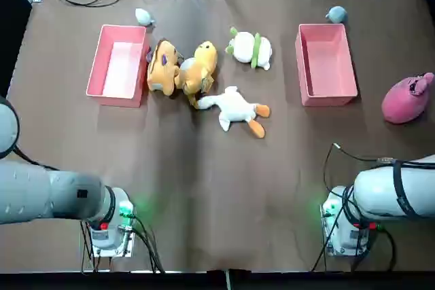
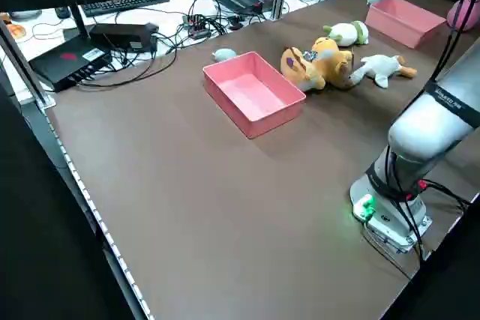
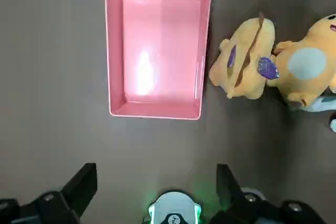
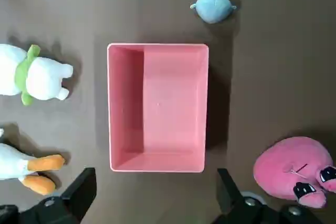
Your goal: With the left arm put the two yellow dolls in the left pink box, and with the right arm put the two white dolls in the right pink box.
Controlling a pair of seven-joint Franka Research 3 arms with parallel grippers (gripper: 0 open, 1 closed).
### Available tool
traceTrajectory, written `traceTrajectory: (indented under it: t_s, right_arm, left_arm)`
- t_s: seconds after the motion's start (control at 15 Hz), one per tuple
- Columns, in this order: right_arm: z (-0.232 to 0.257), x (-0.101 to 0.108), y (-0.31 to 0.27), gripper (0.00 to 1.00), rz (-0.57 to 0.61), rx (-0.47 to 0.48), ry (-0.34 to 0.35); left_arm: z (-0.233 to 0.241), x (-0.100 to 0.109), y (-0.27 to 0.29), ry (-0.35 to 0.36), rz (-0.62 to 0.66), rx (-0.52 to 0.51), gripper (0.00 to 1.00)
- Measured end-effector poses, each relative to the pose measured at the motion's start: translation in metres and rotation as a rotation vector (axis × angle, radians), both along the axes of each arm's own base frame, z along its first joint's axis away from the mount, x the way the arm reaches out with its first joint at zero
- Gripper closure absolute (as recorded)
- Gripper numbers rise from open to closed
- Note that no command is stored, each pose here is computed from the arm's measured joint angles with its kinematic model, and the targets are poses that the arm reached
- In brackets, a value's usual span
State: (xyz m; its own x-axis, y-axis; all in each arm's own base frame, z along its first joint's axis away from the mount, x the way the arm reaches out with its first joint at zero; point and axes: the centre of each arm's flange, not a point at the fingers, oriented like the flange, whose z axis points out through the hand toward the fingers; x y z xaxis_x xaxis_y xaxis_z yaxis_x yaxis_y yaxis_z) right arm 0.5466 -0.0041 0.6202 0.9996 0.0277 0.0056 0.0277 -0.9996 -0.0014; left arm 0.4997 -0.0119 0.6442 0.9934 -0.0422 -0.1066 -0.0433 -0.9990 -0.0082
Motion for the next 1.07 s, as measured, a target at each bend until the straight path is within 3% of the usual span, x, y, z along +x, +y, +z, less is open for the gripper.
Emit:
traceTrajectory:
  t_s: [0.6,0.8,1.07]
  right_arm:
    - [0.000,0.000,0.000,0.00,-0.001,0.000,-0.001]
    - [0.000,0.000,0.000,0.00,0.000,0.000,-0.001]
    - [0.000,0.000,0.000,0.00,0.000,0.000,-0.002]
  left_arm:
    - [-0.009,0.005,0.012,0.018,0.025,0.002,0.00]
    - [-0.033,0.018,0.016,0.062,0.031,0.004,0.00]
    - [-0.084,0.052,-0.013,0.105,-0.022,0.009,0.00]
